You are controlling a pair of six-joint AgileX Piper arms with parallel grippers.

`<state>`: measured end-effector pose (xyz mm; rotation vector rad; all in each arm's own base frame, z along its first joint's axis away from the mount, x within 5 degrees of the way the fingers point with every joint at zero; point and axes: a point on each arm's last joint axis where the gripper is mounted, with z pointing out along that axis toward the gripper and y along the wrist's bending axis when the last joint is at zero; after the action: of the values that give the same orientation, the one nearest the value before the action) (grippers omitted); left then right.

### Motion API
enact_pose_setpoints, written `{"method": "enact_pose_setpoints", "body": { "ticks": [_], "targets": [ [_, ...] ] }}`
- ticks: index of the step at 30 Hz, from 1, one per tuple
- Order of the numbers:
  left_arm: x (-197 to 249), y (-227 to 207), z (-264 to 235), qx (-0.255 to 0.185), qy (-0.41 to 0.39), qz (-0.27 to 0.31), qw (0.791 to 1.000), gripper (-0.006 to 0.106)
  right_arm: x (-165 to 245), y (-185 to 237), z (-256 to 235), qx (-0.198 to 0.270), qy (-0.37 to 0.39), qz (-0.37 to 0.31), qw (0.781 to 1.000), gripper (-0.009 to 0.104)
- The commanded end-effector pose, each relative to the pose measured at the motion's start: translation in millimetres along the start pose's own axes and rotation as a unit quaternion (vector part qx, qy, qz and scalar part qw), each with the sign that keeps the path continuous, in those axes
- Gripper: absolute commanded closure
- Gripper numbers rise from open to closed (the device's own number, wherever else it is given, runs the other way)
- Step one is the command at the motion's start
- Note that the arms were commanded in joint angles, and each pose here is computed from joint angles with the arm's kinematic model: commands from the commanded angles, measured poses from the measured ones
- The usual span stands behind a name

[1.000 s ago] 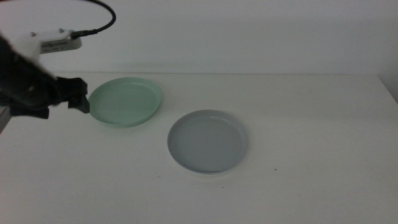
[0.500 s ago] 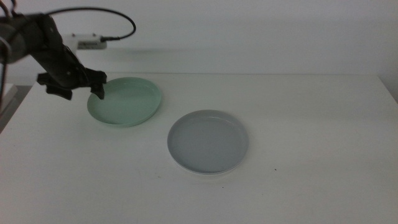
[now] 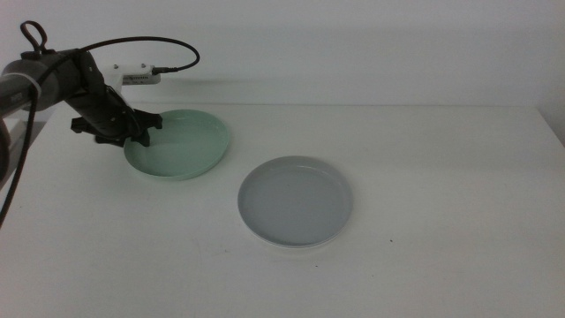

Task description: Stack the three bowls on top of each other.

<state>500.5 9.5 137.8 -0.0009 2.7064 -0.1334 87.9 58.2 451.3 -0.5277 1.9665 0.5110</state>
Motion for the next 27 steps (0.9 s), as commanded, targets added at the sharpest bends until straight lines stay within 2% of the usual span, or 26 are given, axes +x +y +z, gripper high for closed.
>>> {"method": "enact_pose_setpoints", "body": {
  "ticks": [1,3,4,9,11,15,19,22,27],
  "targets": [
    [5.8,1.1,9.6,0.007,0.015,-0.012,1.000,0.072,0.5,-0.1,0.2,0.001,-0.001,-0.002,1.000,0.002],
    [5.8,1.3,5.9,0.007,0.020,-0.004,1.000,0.097,0.5,-0.1,0.2,0.001,-0.001,-0.002,1.000,0.002],
    [4.1,0.5,-1.8,0.008,0.021,0.005,1.000,0.102,0.5,-0.1,0.2,0.001,-0.001,-0.002,1.000,0.002],
    [-12.4,-7.3,-85.0,0.017,-0.021,0.006,1.000,0.102,0.5,-0.1,0.2,0.001,-0.001,-0.002,1.000,0.002],
    [-10.9,-18.8,-123.9,0.034,-0.048,0.000,0.998,0.102,0.5,-0.1,0.2,0.001,-0.001,-0.002,1.000,0.002],
    [21.0,-70.3,-181.7,0.084,-0.110,0.014,0.990,0.102,0.5,-0.1,0.2,0.001,-0.001,-0.002,1.000,0.002],
    [63.5,-122.4,-185.4,0.117,-0.142,0.038,0.982,0.102,0.5,-0.1,0.2,0.001,-0.001,-0.002,1.000,0.002],
    [79.5,-147.4,-170.9,0.130,-0.116,0.053,0.983,0.102,0.5,-0.1,0.2,0.001,-0.001,-0.002,1.000,0.002],
    [86.5,-165.8,-127.4,0.133,-0.082,0.047,0.987,0.102,0.5,-0.1,0.2,0.001,-0.001,-0.002,1.000,0.002]
  ]
}}
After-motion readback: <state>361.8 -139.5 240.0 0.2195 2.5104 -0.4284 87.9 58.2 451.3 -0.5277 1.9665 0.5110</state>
